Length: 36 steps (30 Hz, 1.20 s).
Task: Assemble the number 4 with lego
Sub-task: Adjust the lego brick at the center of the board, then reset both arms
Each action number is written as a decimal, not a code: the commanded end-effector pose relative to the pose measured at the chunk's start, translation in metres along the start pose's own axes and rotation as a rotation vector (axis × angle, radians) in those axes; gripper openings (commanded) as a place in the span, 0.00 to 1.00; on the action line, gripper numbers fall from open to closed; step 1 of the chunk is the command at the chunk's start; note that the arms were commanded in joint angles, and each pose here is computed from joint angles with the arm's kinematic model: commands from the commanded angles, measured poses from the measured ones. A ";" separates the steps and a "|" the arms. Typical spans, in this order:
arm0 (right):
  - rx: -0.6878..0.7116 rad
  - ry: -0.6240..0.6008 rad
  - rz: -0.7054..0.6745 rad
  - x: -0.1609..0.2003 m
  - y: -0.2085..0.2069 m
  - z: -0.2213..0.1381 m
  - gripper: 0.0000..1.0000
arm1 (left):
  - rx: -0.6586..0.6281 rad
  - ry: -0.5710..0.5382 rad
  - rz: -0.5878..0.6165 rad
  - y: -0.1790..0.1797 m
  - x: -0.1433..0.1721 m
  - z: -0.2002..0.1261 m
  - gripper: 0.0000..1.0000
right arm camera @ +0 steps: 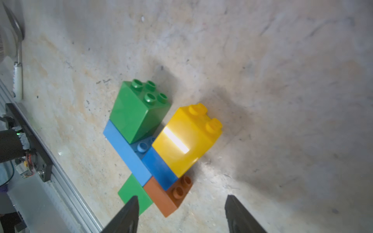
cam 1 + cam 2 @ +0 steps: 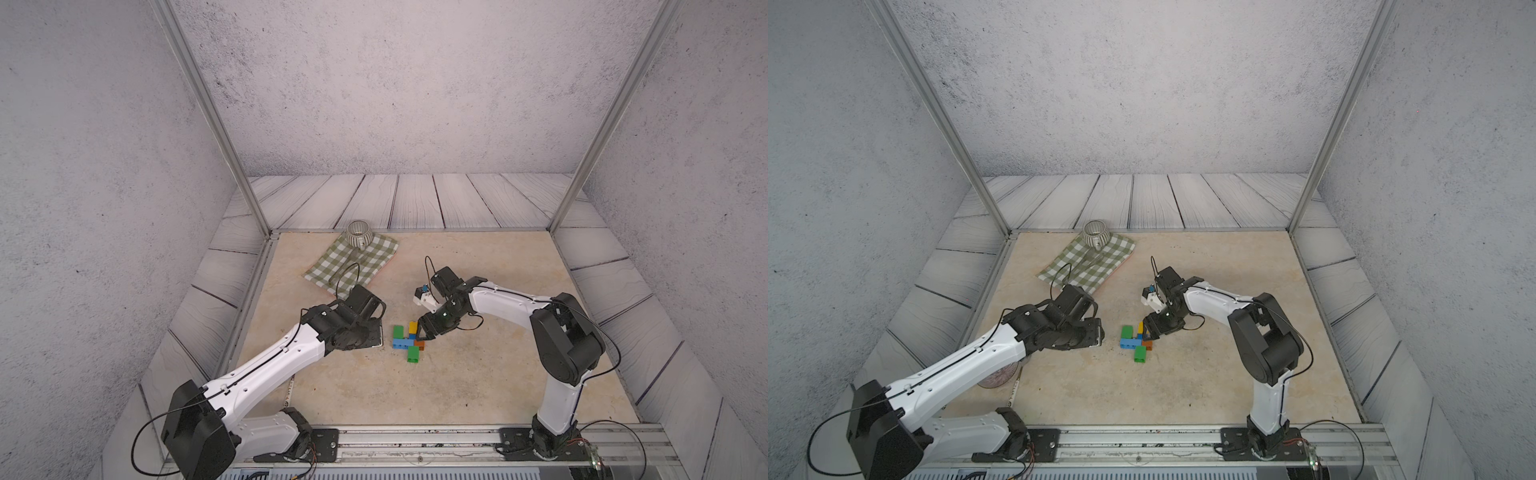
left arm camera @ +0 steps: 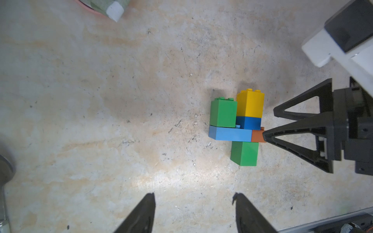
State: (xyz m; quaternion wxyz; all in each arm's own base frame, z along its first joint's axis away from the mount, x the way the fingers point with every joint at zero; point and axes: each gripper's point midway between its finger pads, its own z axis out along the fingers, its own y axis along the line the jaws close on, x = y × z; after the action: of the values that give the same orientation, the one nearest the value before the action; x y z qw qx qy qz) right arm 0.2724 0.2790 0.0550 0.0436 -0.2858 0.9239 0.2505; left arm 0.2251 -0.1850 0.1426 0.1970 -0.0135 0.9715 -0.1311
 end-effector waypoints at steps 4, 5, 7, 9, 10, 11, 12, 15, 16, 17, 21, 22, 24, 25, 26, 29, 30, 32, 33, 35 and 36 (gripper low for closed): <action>0.155 -0.132 0.001 -0.009 -0.012 -0.050 0.83 | -0.120 -0.188 0.115 0.028 -0.030 -0.020 0.92; 0.173 -0.151 -0.001 -0.009 -0.013 -0.056 0.87 | -0.134 -0.233 0.143 0.031 -0.037 -0.023 0.96; 0.230 -0.205 0.000 -0.010 -0.020 -0.073 0.96 | -0.176 -0.338 0.182 0.041 -0.052 -0.032 0.99; 0.281 -0.259 0.004 -0.011 -0.028 -0.090 0.99 | -0.196 -0.437 0.201 0.050 -0.067 -0.038 0.99; 0.299 -0.291 0.010 -0.012 -0.033 -0.099 0.99 | -0.209 -0.489 0.209 0.055 -0.075 -0.041 0.99; 0.312 -0.315 0.014 -0.012 -0.036 -0.106 0.99 | -0.225 -0.537 0.218 0.060 -0.082 -0.043 0.99; 0.345 -0.348 0.025 -0.012 -0.044 -0.116 0.99 | -0.241 -0.593 0.235 0.064 -0.091 -0.047 0.99; 0.460 -0.432 0.068 -0.010 -0.071 -0.140 0.99 | -0.302 -0.691 0.284 0.080 -0.108 -0.050 0.99; 0.516 -0.458 0.087 -0.009 -0.082 -0.149 0.99 | -0.327 -0.701 0.290 0.088 -0.114 -0.050 0.99; 0.563 -0.472 0.098 -0.008 -0.092 -0.154 0.99 | -0.348 -0.699 0.292 0.096 -0.118 -0.048 0.99; 0.769 -0.514 0.132 0.001 -0.134 -0.171 0.99 | -0.411 -0.686 0.223 0.138 -0.132 -0.038 0.99; 0.799 -0.528 0.139 0.003 -0.143 -0.173 0.99 | -0.420 -0.690 0.197 0.150 -0.135 -0.034 0.99; 0.858 -0.568 0.165 0.008 -0.159 -0.177 0.99 | -0.415 -0.697 0.172 0.165 -0.138 -0.024 0.99; 0.879 -0.600 0.172 0.009 -0.166 -0.177 0.99 | -0.412 -0.699 0.171 0.170 -0.140 -0.017 0.99; 0.894 -0.614 0.175 0.013 -0.173 -0.174 0.99 | -0.409 -0.695 0.169 0.174 -0.141 -0.011 0.99; 0.976 -0.629 0.174 0.019 -0.193 -0.172 0.99 | -0.408 -0.671 0.141 0.186 -0.147 0.007 0.99; 0.976 -0.636 0.186 0.021 -0.200 -0.169 0.99 | -0.398 -0.663 0.135 0.190 -0.148 0.013 0.99; 0.965 -0.664 0.216 0.024 -0.211 -0.167 0.99 | -0.384 -0.669 0.122 0.196 -0.152 0.023 0.99; 0.966 -0.679 0.223 0.025 -0.215 -0.165 0.99 | -0.385 -0.669 0.125 0.199 -0.153 0.028 0.99; 0.981 -0.720 0.212 0.025 -0.222 -0.164 0.99 | -0.388 -0.664 0.132 0.204 -0.155 0.036 0.99; 0.985 -0.724 0.201 0.025 -0.224 -0.165 0.99 | -0.389 -0.655 0.140 0.207 -0.154 0.041 0.99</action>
State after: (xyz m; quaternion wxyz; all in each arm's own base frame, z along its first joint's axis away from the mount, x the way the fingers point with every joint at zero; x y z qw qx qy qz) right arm 0.3669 0.0315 0.0791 0.4020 -0.0508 0.9071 -0.1138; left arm 0.3757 0.0180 0.1048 0.4686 -0.0389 0.8777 0.0926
